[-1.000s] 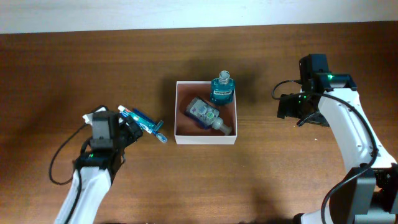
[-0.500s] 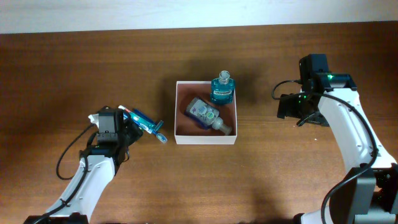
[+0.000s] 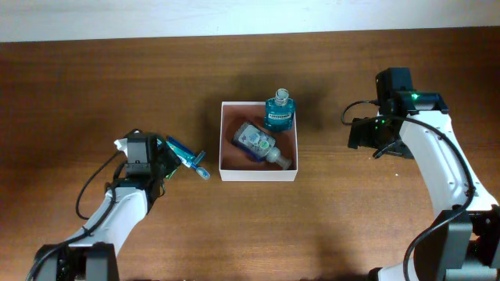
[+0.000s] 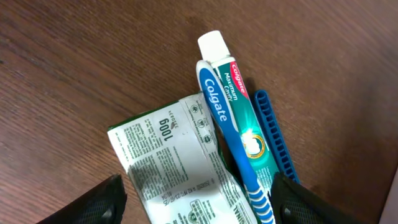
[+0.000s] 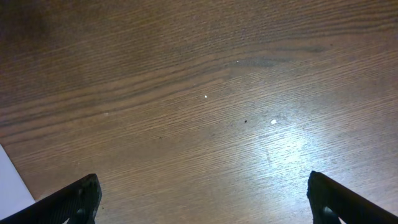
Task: Pack container
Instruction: 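Move the left gripper over the soap bar pack and grasp it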
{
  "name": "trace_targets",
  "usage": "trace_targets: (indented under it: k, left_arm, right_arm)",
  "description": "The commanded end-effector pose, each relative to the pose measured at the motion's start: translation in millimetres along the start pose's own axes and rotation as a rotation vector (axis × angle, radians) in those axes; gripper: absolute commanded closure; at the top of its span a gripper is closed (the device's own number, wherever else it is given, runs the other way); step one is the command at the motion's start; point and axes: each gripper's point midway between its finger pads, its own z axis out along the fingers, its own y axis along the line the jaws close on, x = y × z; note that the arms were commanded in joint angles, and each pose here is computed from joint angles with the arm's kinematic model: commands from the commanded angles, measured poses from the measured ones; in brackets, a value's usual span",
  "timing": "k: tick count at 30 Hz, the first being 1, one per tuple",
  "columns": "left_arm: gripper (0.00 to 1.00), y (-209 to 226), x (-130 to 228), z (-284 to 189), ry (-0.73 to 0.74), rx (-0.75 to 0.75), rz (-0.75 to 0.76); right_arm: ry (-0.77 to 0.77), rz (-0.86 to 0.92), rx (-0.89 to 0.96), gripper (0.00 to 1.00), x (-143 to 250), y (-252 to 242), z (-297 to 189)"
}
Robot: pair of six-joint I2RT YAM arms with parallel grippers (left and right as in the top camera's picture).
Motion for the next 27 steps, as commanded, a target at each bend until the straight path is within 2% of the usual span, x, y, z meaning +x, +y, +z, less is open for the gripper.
trace_targets:
  k: [1,8,12,20,27]
  left_arm:
    - [0.25,1.5,1.8,5.9,0.011,-0.004,-0.01]
    - [0.25,5.9,8.7,12.8,0.034,-0.024,-0.006]
    - [0.37,6.6,10.1,13.9,0.038,-0.027,-0.006]
    - [0.43,9.3,13.6,14.0,0.053,-0.038,-0.003]
    - [0.42,29.0,19.6,11.9,0.065,-0.136,0.011]
  right_arm:
    - [-0.002,0.0,-0.005,0.01,-2.2,-0.5,-0.6]
    - [-0.002,0.0,-0.005,0.01,-2.2,-0.5,-0.6]
    - [-0.002,0.0,-0.005,0.01,-2.2,-0.5,-0.6]
    - [-0.002,0.0,-0.005,0.01,-2.2,-0.5,-0.6]
    - [-0.002,0.0,-0.005,0.01,-2.2,-0.5,-0.6]
